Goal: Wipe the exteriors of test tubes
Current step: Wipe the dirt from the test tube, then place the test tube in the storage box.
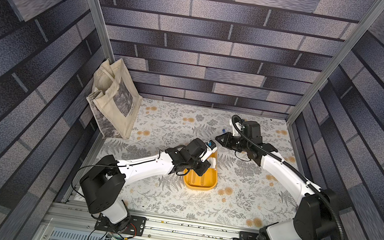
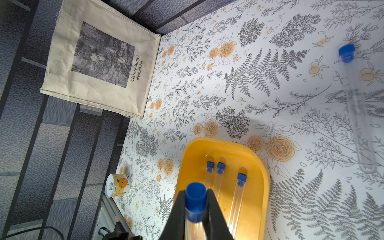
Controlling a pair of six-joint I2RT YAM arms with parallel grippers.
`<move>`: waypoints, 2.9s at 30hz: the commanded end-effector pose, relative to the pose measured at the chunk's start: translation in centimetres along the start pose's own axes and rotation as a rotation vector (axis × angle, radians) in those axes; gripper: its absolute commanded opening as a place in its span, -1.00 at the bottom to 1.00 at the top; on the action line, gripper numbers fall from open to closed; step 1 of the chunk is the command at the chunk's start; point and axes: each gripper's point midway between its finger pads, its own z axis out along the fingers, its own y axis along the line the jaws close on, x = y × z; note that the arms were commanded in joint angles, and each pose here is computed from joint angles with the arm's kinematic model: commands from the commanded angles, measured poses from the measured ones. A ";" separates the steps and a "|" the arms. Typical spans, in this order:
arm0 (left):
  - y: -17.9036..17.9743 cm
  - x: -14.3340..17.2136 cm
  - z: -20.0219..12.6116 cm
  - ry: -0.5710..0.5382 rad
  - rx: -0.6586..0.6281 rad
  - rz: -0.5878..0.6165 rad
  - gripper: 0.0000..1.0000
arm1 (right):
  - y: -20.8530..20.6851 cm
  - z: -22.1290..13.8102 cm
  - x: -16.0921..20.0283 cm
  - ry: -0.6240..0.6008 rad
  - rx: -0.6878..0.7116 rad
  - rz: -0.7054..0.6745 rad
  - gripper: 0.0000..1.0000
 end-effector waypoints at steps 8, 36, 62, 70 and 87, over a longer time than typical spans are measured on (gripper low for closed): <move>0.3 -3.8 -1.4 -0.095 0.003 0.024 -0.96 | 0.0 -0.4 0.0 0.003 -0.002 -0.002 -0.68; -2.1 -2.4 -1.3 -0.102 0.075 0.060 -0.97 | -0.2 -0.2 -0.6 0.001 -0.011 0.004 -0.68; 14.1 2.4 -14.4 -0.214 -0.257 -0.478 -0.95 | -1.5 5.0 4.2 0.103 0.000 0.052 -0.66; 14.1 2.9 -14.1 -0.206 -0.242 -0.486 -0.94 | -2.9 7.7 6.9 0.101 0.080 0.089 -0.66; 13.9 3.0 -13.6 -0.217 -0.215 -0.487 -0.93 | -5.1 8.8 8.4 -0.018 0.310 0.090 -0.64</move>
